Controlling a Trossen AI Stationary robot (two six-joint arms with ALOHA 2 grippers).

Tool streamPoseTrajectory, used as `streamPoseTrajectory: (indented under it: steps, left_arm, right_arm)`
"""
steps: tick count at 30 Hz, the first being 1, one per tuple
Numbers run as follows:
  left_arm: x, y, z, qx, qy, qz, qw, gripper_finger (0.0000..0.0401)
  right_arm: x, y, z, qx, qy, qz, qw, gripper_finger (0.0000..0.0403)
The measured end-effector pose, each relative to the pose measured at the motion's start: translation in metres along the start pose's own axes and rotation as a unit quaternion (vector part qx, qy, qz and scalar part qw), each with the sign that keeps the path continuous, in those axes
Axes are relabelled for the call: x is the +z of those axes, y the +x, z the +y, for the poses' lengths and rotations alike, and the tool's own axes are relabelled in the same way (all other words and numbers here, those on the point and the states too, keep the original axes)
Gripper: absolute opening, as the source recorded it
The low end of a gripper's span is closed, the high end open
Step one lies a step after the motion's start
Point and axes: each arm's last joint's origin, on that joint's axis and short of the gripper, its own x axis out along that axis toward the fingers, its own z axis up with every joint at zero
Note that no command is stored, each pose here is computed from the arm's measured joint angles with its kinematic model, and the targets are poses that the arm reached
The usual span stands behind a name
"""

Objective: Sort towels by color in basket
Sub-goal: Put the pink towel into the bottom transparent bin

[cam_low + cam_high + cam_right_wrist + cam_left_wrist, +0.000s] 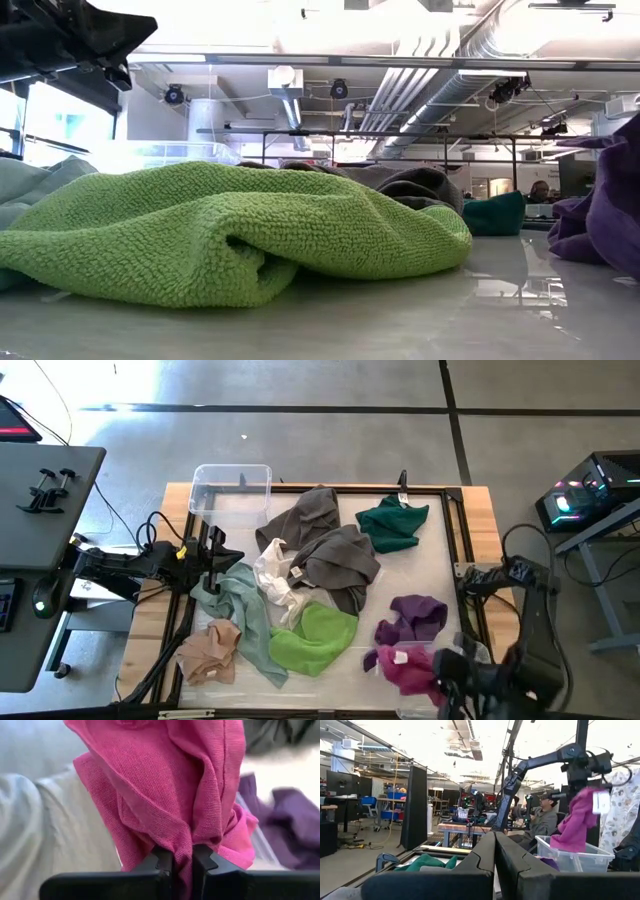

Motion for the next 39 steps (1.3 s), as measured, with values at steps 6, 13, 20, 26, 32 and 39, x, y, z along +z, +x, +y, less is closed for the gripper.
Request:
streamPoseTrajectory:
  steps: [6, 13, 20, 26, 32, 39]
  left_arm:
    - [0.002, 0.0, 0.0, 0.0, -0.001, -0.009, 1.0, 0.0]
    - [0.004, 0.0, 0.0, 0.0, -0.004, -0.023, 1.0, 0.0]
    - [0.004, 0.0, 0.0, -0.001, -0.017, -0.023, 1.0, 0.0]
    - [0.004, 0.0, 0.0, -0.005, -0.022, -0.021, 1.0, 0.0]
    - [0.004, 0.0, 0.0, -0.005, -0.023, -0.021, 0.999, 0.0]
    - [0.004, 0.0, 0.0, -0.005, -0.032, -0.02, 0.999, 0.0]
  right_arm:
    - [-0.037, 0.025, -0.005, -0.06, 0.004, 0.09, 0.994, 0.0015]
    - [-0.046, 0.048, -0.019, -0.093, 0.001, 0.163, 0.982, 0.0016]
    - [-0.044, 0.08, -0.035, -0.074, 0.004, 0.223, 0.972, 0.0017]
    - [-0.049, 0.114, -0.053, -0.113, 0.002, 0.297, 0.948, 0.0022]
    - [-0.046, 0.12, -0.059, -0.128, 0.016, 0.311, 0.941, 0.0072]
    - [-0.036, 0.108, -0.053, -0.118, 0.036, 0.322, 0.939, 0.0159]
